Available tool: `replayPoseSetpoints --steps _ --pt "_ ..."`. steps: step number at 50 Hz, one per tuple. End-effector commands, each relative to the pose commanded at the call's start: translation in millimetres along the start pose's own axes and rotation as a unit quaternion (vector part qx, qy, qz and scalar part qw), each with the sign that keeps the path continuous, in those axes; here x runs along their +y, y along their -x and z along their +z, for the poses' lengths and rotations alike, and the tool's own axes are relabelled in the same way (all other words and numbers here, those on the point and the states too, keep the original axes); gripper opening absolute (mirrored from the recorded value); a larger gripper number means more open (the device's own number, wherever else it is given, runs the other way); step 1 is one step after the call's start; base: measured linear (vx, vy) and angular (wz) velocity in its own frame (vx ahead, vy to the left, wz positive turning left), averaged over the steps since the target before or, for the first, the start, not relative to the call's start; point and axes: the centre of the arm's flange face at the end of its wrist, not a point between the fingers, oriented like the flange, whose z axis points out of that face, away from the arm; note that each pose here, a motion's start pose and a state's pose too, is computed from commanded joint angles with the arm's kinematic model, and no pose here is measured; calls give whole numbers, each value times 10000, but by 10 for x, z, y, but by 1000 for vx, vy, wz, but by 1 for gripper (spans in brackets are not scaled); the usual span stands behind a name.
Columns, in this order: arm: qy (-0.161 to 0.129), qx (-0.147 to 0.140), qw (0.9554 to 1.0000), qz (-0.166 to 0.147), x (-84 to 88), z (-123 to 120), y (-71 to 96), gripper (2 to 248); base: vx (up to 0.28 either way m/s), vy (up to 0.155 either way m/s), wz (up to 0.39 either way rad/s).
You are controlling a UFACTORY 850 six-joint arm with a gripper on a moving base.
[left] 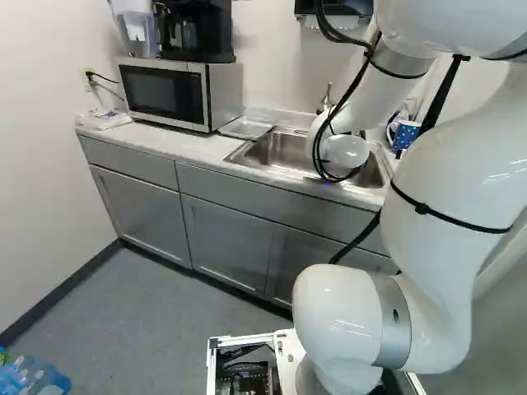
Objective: Rinse the cup and place it in the tray
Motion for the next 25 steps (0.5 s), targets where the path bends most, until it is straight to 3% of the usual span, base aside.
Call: replayPoseSetpoints --steps 25 --pt "-328 -6 9994 -100 -314 -78 26 126 0 0 0"
